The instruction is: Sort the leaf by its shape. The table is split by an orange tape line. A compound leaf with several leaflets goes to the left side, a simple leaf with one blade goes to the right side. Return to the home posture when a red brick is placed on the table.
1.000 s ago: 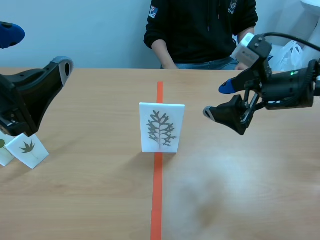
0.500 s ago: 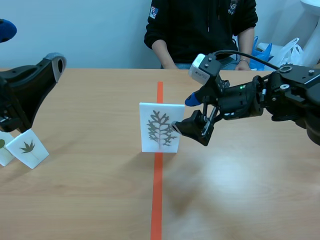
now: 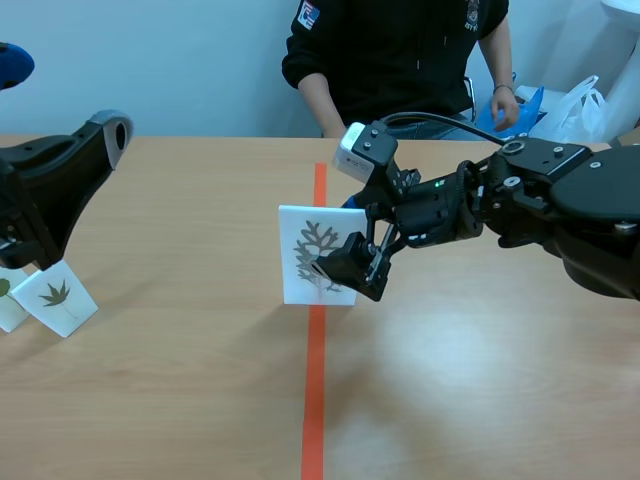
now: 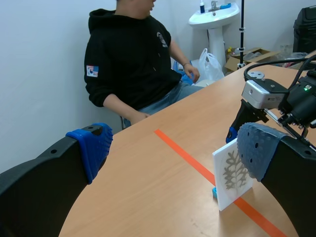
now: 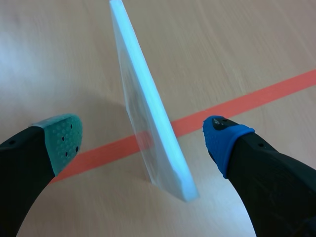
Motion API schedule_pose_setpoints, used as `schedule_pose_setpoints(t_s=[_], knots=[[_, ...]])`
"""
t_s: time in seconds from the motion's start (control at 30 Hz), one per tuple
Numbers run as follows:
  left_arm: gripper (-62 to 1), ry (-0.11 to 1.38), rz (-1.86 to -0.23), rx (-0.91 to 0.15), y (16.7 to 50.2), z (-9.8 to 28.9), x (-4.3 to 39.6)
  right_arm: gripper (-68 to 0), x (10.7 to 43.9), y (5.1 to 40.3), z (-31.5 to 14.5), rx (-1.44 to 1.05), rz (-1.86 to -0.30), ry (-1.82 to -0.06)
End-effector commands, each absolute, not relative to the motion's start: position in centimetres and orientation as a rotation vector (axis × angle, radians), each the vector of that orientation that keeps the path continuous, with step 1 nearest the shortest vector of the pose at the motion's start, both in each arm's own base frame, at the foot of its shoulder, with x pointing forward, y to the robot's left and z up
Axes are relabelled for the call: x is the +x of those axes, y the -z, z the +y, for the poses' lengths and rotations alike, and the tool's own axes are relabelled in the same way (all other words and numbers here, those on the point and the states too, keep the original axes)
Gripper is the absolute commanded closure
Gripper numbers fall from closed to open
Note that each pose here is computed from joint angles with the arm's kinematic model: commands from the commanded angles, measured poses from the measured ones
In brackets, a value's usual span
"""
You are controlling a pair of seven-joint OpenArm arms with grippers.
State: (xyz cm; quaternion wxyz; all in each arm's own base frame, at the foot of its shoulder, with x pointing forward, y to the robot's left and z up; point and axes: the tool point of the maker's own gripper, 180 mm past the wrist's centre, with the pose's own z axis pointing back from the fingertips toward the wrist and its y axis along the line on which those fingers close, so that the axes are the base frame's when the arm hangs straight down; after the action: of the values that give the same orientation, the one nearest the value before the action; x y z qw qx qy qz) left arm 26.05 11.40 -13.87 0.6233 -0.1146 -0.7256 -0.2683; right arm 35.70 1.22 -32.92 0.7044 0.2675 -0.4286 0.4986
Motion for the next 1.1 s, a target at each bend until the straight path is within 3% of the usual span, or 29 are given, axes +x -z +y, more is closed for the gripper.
schedule_pose_setpoints(t_s=[0.0, 0.1, 0.33, 0.5, 0.83, 1.07], knots=[[-54.2, 0.609, -1.702, -0.266, 12.8, 11.4, 25.9, -46.7, 37.0, 31.1, 1.2, 0.586, -1.014, -1.098], [-54.2, 0.609, -1.702, -0.266, 12.8, 11.4, 25.9, -34.2, 37.1, 31.1, 1.3, 0.585, -1.017, -1.095], [-54.2, 0.609, -1.702, -0.266, 12.8, 11.4, 25.9, -34.0, 37.0, 31.0, 1.4, 0.593, -1.024, -1.092], [-54.2, 0.609, -1.702, -0.266, 12.8, 11.4, 25.9, -19.5, 37.5, 30.8, 1.2, 0.574, -1.044, -1.076], [-54.2, 0.610, -1.702, -0.266, 12.8, 11.4, 25.9, -1.7, 37.6, 30.9, 1.0, 0.563, -1.047, -1.067], [-54.2, 0.610, -1.702, -0.266, 12.8, 11.4, 25.9, -0.6, 38.0, 30.9, 0.9, 0.546, -1.058, -1.055]])
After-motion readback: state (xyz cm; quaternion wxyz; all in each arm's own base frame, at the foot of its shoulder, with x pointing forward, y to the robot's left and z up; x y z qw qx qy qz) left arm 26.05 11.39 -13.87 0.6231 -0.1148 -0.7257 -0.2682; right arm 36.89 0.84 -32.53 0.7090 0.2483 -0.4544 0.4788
